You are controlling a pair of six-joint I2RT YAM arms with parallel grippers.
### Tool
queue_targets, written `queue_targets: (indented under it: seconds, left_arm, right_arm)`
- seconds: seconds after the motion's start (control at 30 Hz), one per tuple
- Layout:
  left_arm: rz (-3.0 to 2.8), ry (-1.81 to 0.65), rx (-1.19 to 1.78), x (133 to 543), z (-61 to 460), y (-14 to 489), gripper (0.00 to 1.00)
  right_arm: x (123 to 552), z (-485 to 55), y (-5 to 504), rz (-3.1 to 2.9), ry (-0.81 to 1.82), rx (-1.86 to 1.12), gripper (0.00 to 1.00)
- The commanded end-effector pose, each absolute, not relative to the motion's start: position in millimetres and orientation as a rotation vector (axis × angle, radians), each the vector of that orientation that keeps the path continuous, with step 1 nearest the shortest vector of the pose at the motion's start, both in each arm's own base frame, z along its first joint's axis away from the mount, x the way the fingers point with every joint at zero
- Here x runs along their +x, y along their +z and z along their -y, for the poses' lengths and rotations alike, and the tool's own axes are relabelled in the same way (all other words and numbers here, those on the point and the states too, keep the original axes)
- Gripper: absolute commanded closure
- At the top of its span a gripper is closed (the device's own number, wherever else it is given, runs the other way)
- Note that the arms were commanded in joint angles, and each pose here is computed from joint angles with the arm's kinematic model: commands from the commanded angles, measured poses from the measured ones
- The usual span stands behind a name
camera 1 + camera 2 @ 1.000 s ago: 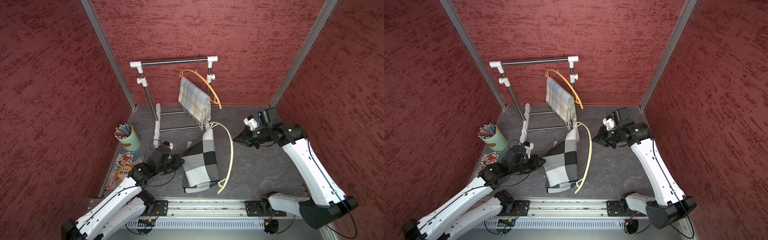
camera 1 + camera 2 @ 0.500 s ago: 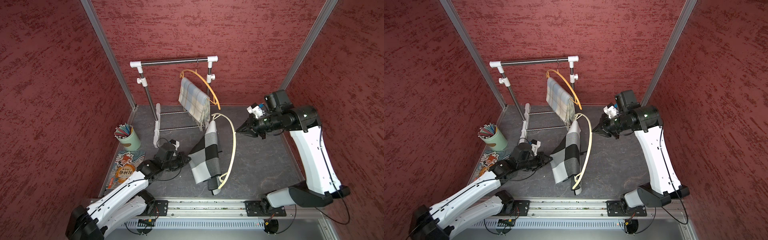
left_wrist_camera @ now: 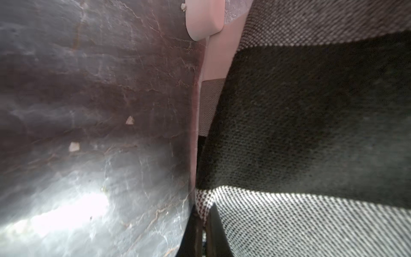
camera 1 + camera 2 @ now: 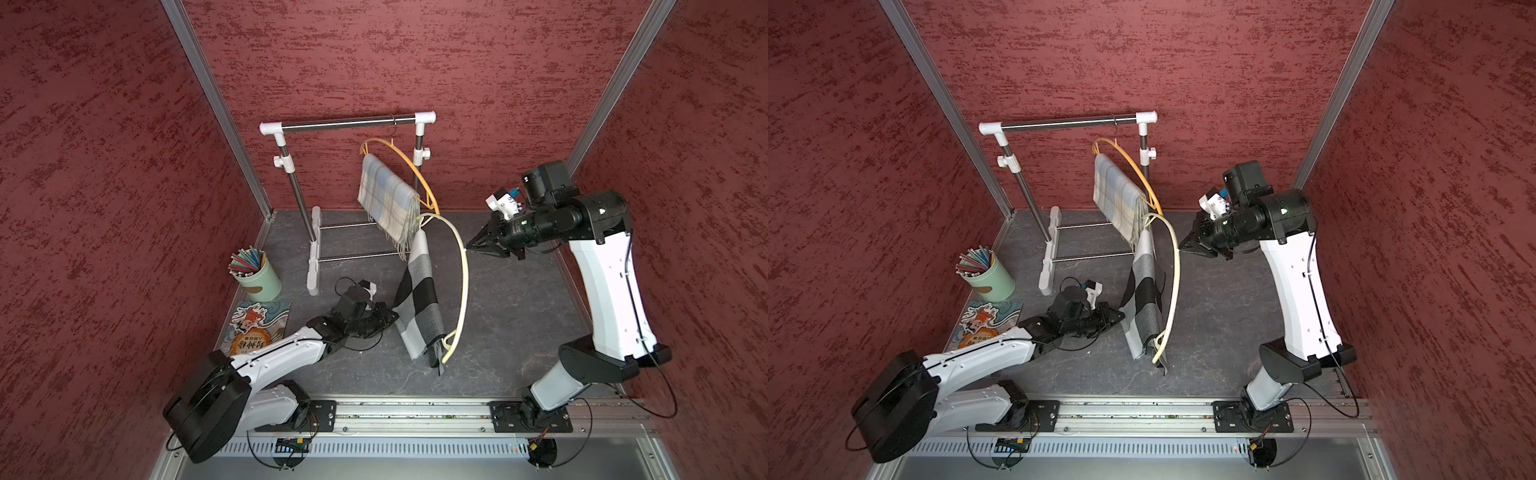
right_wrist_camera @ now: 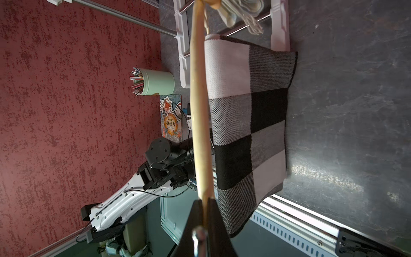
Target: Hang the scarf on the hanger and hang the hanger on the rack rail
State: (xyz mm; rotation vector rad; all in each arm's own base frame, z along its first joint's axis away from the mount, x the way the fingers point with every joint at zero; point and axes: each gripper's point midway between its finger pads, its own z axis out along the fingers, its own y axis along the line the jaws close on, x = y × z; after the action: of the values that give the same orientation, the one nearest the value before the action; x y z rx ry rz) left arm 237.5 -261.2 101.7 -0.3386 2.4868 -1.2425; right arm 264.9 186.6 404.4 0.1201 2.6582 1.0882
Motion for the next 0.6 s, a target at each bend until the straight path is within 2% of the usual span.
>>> queue_targets:
  seconds: [0.0, 0.3, 0.57]
  left_arm:
    - [-2.573, -1.191, -0.367, 229, 258, 63, 1.00]
    - [-2.648, -1.147, -0.350, 230, 267, 28, 1.00]
    - [-2.658, -1.179, -0.327, 236, 279, 18, 1.00]
  right_arm:
    - [228, -183, 422, -2.675, 1.167, 0.091, 1.00]
    - [228, -186, 424, -2.670, 1.192, 0.080, 1.00]
    - [226, -186, 422, -2.680, 1.189, 0.072, 1.00]
